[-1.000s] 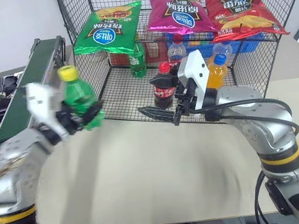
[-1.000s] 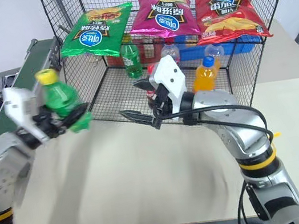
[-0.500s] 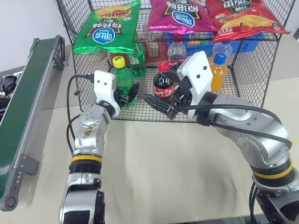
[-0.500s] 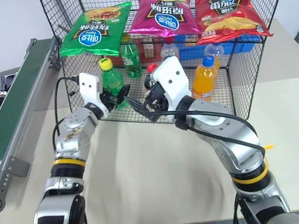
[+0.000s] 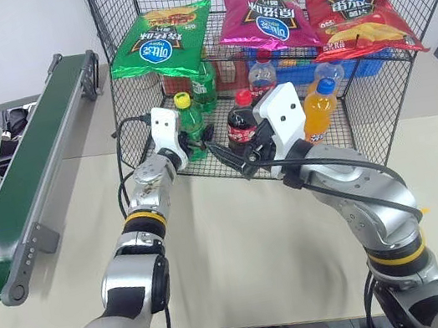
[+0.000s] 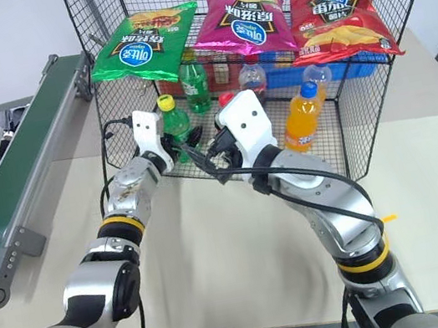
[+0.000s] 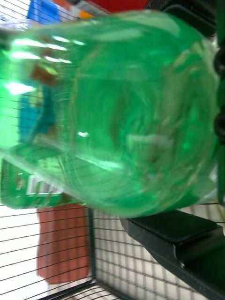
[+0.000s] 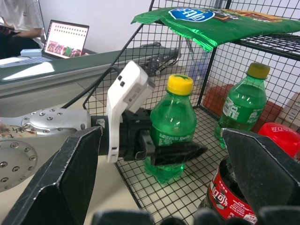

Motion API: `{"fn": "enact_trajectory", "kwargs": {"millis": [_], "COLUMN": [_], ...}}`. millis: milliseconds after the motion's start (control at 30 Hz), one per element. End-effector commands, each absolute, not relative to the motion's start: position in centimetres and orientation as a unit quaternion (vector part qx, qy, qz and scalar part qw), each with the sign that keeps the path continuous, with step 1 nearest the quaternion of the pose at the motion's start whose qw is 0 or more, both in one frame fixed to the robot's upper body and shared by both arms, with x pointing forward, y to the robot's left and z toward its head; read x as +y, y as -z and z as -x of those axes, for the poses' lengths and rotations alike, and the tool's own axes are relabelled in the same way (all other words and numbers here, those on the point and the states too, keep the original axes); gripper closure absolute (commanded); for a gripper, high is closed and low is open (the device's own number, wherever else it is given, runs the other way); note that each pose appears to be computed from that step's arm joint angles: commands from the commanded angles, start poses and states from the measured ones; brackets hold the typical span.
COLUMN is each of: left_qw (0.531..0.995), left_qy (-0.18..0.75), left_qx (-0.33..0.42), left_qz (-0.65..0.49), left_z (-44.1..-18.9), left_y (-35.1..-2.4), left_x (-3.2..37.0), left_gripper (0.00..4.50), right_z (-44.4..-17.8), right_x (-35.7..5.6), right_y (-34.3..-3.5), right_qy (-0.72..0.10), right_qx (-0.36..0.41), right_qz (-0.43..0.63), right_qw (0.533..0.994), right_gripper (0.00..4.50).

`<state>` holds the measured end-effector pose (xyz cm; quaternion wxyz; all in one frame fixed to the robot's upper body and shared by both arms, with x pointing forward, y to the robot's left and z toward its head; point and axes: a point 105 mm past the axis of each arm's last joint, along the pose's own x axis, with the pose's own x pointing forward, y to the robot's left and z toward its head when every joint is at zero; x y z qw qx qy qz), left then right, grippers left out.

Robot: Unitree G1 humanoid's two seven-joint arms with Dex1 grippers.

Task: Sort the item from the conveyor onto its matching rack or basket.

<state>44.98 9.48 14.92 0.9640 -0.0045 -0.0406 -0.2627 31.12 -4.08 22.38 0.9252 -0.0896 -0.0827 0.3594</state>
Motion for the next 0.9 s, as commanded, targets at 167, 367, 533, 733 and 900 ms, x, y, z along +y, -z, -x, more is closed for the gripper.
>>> {"fn": "enact_trajectory", "kwargs": {"millis": [167,367,533,733,900], "left_qw": [0.957,0.956,0.944,0.924,0.923], "left_qy": [0.282,0.287,0.32,0.341,0.336], "left_qx": [-0.064,-0.034,-0.008,0.026,0.017], "left_qz": [-0.015,-0.054,-0.084,-0.173,-0.187], "left_z": [-42.6,-37.7,-33.8,-31.3,-31.5], "left_y": [-15.4,-15.6,-17.5,-21.1,-22.7], "left_x": [11.1,14.8,16.7,20.3,21.0], "left_gripper": [0.09,0.09,0.09,0.09,0.09], "right_z": [-31.1,-31.5,-31.4,-29.8,-29.6], "right_x": [-3.9,-4.8,-6.1,-8.7,-9.6], "right_y": [-23.9,-23.7,-23.5,-23.4,-23.4], "right_qy": [-0.379,-0.394,-0.398,-0.419,-0.413], "right_qx": [-0.11,-0.106,-0.096,-0.074,-0.067], "right_qz": [0.085,0.091,0.103,0.137,0.144], "right_qw": [0.915,0.908,0.906,0.895,0.897], "right_gripper": [0.0,0.0,0.0,0.0,0.0]}}
